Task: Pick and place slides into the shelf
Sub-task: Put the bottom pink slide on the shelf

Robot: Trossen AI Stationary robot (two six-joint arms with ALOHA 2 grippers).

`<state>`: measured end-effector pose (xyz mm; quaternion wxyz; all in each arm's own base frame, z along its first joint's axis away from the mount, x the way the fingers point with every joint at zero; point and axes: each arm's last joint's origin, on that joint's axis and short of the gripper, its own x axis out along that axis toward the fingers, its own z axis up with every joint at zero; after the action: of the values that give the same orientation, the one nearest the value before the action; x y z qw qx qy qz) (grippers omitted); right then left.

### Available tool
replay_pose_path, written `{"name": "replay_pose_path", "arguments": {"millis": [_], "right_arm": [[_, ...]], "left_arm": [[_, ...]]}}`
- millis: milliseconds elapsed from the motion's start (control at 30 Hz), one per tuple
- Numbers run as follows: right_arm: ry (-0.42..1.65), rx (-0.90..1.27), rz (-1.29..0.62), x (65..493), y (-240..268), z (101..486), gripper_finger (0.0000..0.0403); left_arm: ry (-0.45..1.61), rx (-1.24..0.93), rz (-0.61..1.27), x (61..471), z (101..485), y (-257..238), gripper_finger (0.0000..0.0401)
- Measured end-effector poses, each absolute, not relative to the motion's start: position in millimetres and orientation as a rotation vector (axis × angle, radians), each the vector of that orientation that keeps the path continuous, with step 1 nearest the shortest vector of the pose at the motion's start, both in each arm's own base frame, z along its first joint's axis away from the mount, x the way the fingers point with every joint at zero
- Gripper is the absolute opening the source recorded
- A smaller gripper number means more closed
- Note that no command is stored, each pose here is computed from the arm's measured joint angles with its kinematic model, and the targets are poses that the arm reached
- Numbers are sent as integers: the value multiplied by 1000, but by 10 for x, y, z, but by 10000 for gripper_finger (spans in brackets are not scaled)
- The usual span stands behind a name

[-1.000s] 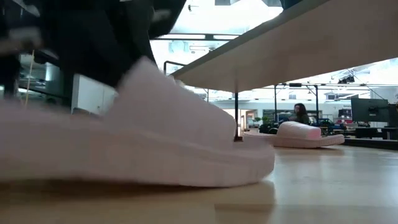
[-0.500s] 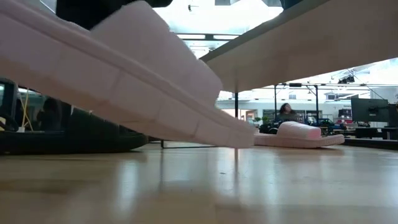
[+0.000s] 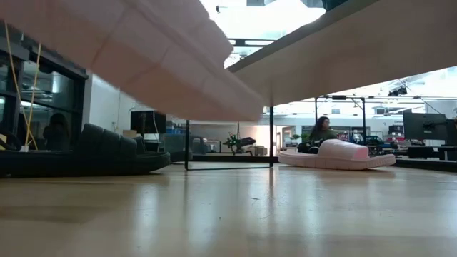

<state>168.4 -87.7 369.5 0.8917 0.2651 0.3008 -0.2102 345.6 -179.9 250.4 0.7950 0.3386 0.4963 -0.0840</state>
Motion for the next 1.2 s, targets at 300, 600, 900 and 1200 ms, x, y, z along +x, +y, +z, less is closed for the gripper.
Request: {"name": "replay_pose_path", "arguments": {"millis": [300, 600, 900, 1200], "right_arm": [[635, 636, -450, 1506, -1174, 3556, 98], [678, 678, -450, 1377, -1339, 3262, 98], [667, 711, -456, 1312, -1450, 3011, 98], [635, 732, -424, 1304, -1468, 3013, 98]], "left_arm": [[1088, 745, 9, 3418, 2838, -1732, 2], [1110, 774, 28, 3365, 3100, -1696, 2], [1090, 745, 11, 3308, 3462, -1670, 1], [978, 860, 108, 3280, 3857, -1585, 1]]}}
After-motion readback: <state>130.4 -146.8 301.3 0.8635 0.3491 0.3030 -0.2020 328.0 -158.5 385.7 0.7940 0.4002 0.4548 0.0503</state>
